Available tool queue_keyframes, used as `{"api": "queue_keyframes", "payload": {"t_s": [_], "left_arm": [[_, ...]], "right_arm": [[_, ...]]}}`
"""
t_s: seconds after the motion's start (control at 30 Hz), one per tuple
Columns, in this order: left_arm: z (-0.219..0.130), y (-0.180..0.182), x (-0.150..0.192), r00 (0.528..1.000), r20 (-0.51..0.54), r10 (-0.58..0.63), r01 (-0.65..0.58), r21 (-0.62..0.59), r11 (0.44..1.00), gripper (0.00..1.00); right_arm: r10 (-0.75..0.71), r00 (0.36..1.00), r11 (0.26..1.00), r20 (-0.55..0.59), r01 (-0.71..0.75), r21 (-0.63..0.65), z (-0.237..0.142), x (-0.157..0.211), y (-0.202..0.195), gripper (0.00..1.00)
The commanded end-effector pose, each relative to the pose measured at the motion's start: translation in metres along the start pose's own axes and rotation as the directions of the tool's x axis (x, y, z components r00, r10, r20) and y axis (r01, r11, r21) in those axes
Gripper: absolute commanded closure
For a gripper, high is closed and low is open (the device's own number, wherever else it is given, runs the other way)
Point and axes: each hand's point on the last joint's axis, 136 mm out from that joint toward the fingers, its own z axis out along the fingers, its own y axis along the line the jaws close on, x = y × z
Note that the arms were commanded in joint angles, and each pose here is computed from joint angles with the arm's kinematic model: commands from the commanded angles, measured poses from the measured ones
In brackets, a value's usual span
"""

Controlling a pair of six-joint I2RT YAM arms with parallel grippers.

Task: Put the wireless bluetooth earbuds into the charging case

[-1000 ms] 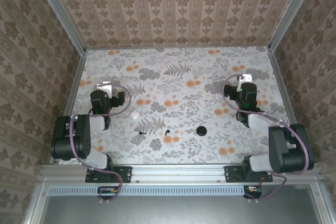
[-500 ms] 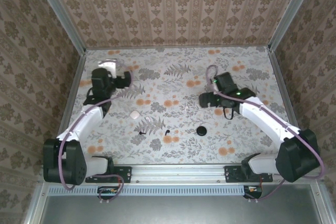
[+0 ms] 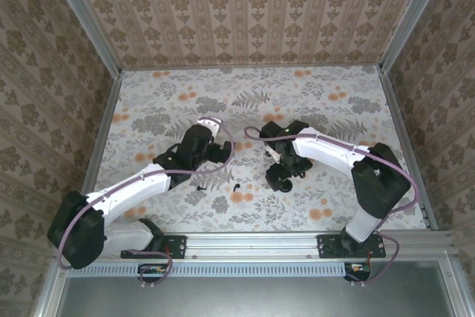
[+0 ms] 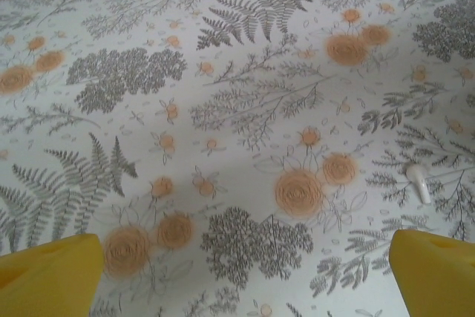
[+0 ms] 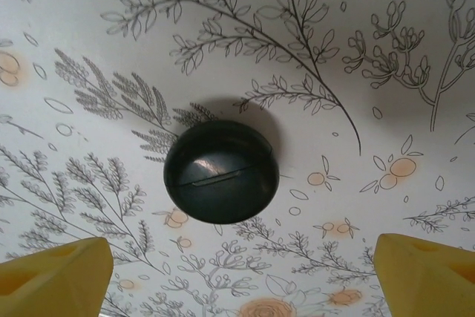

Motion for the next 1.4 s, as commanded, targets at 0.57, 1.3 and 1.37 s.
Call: {"api": "queue_keyframes", "payload": {"t_s": [0.57,1.3,1.37], "left_arm": [[-0.049,0.031,-0.005,0.983,0.162,-0.086,0.105,-0.117,0.988,0.00],[-0.067,0.010,-0.028,0.961,0.275,-0.038,0.031,0.030,0.999,0.00],[-0.072,0.002,-0.039,0.949,0.312,-0.032,0.010,0.071,0.997,0.01]], "right_arm": [[-0.077,0.985,0.997,-0.154,0.075,-0.015,0.045,-0.011,0.020,0.23],[0.195,0.977,0.960,-0.088,-0.209,-0.185,0.024,-0.025,0.017,0.56],[0.243,0.969,0.936,-0.038,-0.245,-0.251,0.006,-0.034,0.017,0.57]]}}
